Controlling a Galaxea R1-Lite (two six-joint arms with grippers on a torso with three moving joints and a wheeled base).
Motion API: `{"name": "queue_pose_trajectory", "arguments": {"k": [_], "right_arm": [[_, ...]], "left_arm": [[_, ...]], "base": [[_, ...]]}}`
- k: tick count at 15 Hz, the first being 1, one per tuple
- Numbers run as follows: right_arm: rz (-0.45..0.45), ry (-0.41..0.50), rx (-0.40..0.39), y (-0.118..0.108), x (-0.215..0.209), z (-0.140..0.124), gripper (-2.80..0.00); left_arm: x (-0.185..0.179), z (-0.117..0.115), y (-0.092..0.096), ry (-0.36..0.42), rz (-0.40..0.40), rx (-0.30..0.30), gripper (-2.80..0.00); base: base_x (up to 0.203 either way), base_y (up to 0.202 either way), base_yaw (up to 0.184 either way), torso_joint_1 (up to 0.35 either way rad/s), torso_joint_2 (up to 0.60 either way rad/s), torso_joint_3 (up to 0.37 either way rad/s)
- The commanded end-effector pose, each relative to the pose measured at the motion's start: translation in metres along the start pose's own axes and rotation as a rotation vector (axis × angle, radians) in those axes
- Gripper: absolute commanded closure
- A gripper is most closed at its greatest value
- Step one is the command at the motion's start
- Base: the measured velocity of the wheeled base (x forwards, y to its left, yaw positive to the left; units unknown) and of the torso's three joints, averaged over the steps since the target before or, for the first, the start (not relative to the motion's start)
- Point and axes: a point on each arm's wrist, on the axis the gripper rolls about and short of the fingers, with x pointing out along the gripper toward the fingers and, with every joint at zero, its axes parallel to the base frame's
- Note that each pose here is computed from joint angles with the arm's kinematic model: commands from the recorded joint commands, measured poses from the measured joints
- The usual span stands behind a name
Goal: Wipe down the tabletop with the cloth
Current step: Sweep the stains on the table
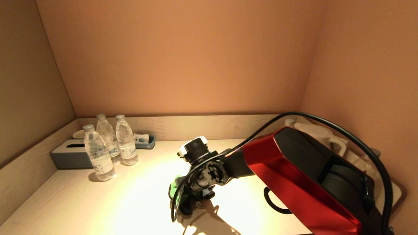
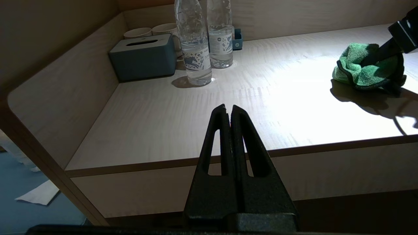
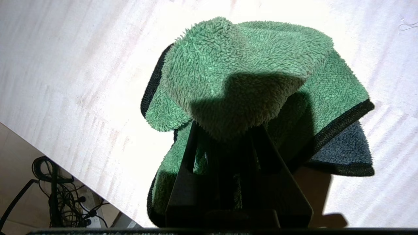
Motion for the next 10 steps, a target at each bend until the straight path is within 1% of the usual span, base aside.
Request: {"name": "queue_pose_trajectory", "arguments": {"k": [1, 3, 4, 7, 8, 9, 10], "right_arm": [[-0.023, -0.021, 0.026, -0.015, -0.006, 0.007, 0.0], [-0.069, -0.035, 0.045, -0.03, -0.005, 0.011, 0.0], [-0.102, -0.031, 0.07, -0.044, -0.007, 0.014, 0.0], [-0.157, -0.037, 0.133, -0.077, -0.021, 0.023, 0.0], [-0.159, -0.039, 0.136, -0.078, -0.022, 0.024, 0.0], [-0.169, -0.038, 0.151, -0.084, -0.027, 0.025, 0.0], [-0.19, -0.027, 0.18, -0.096, -0.035, 0.026, 0.0]], "left_arm": [[0.0, 0.0, 0.0, 0.001, -0.001, 0.001, 0.0], [0.0, 0.0, 0.0, 0.001, -0.001, 0.001, 0.0], [0.0, 0.0, 0.0, 0.001, -0.002, 0.001, 0.0], [0.0, 0.0, 0.0, 0.001, -0.001, 0.001, 0.0], [0.0, 0.0, 0.0, 0.001, -0.001, 0.001, 0.0], [0.0, 0.0, 0.0, 0.002, -0.001, 0.001, 0.0], [0.0, 0.0, 0.0, 0.001, -0.001, 0.001, 0.0]], "base": [[0.0, 0.0, 0.0, 0.0, 0.0, 0.0], [0.0, 0.0, 0.0, 0.0, 0.0, 0.0], [0.0, 0.0, 0.0, 0.0, 0.0, 0.0], [0.0, 0.0, 0.0, 0.0, 0.0, 0.0], [0.0, 0.0, 0.0, 0.0, 0.0, 0.0], [0.0, 0.0, 0.0, 0.0, 0.0, 0.0], [0.0, 0.0, 0.0, 0.0, 0.0, 0.0]]}}
